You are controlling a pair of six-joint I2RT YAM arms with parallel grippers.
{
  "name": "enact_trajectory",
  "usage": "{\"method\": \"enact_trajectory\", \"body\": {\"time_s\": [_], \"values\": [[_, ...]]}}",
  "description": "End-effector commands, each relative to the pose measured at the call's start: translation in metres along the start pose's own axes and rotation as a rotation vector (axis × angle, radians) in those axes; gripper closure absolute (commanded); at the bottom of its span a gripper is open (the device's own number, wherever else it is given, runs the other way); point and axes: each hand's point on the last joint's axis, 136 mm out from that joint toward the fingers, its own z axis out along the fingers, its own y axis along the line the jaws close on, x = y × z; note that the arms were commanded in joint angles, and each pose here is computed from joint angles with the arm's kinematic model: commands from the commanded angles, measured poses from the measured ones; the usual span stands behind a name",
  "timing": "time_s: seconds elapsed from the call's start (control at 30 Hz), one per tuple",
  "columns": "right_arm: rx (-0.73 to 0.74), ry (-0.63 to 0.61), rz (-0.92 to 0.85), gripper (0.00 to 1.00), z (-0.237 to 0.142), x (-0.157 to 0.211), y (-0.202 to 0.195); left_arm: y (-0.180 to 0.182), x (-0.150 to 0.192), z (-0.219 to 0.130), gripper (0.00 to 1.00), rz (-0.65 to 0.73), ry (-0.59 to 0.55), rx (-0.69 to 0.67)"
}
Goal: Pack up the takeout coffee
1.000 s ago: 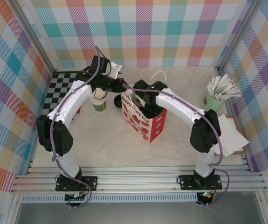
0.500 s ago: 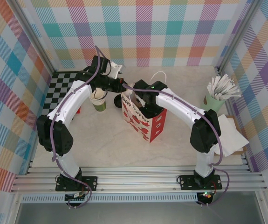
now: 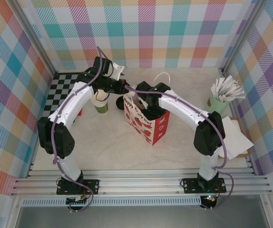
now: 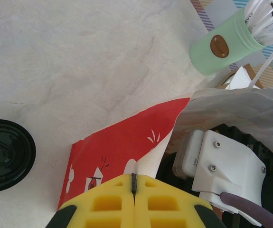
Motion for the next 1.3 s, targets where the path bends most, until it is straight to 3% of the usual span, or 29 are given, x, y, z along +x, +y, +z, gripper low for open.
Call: {"method": "enact_trajectory", "body": {"time_s": [0.0,1.27], "values": [[-0.003,-0.002,-0.004,0.03,-0.0054,0.0057,-0.0019,0.0003,0.0045,0.0056,1.00,-0.007,0.031,0.006],[-0.002,0.011,-0.010,0.00,-0.0021,0.0079,-0.0017,0.0002,0.0065,0.0055,1.00,-0.009,0.034,0.008]]}}
